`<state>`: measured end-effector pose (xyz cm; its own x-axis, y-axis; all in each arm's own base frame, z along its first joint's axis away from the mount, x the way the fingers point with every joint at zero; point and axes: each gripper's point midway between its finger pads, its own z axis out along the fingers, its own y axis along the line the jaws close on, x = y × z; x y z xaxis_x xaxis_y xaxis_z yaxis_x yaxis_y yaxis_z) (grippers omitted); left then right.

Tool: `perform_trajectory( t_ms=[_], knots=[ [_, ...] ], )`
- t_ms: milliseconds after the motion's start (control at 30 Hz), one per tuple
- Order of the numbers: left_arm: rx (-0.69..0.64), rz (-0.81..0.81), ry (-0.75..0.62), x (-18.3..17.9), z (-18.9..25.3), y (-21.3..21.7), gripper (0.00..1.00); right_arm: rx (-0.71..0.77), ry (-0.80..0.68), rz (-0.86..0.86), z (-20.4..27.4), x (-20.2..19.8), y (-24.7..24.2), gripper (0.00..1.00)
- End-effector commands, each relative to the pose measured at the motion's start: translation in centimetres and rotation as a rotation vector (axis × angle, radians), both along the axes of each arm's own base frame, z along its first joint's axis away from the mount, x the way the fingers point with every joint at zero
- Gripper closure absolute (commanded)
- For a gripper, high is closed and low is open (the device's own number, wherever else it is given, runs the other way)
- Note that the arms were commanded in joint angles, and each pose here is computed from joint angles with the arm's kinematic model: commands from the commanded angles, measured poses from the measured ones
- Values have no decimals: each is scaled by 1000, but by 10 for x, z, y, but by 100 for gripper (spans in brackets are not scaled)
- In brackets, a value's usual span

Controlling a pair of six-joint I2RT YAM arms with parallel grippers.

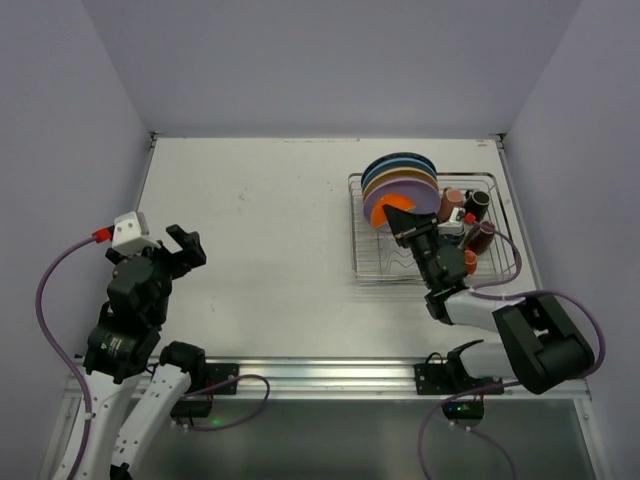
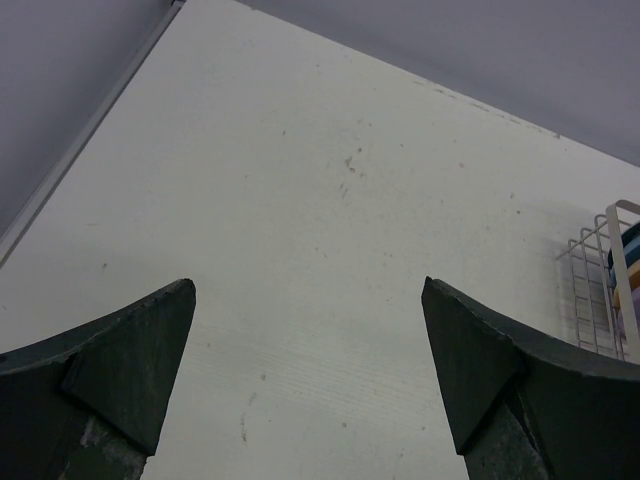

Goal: Unload the mixed dishes from the dish rack

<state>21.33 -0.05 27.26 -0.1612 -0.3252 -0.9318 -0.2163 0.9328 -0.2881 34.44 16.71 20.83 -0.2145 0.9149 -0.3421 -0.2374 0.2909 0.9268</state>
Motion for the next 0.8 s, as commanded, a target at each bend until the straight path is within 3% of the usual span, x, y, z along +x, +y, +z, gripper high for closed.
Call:
perform_trajectory(
  t_ms=[0,333,467,567,767],
  knots=[
    [-12,-6,-20,2,4,-2,0,69,-378,8,107,-25,-5,100],
    [-10,-6,-13,3,2,-3,0,-74,-358,139,115,-42,16,100],
    [2,-39,2,8,3,-9,0,-292,-366,248,113,-67,32,100],
    [-1,-115,39,16,7,-24,0,-477,-426,291,116,-96,36,100],
    [-147,-484,117,37,25,-105,0,-768,-411,448,102,-137,50,100]
  ],
)
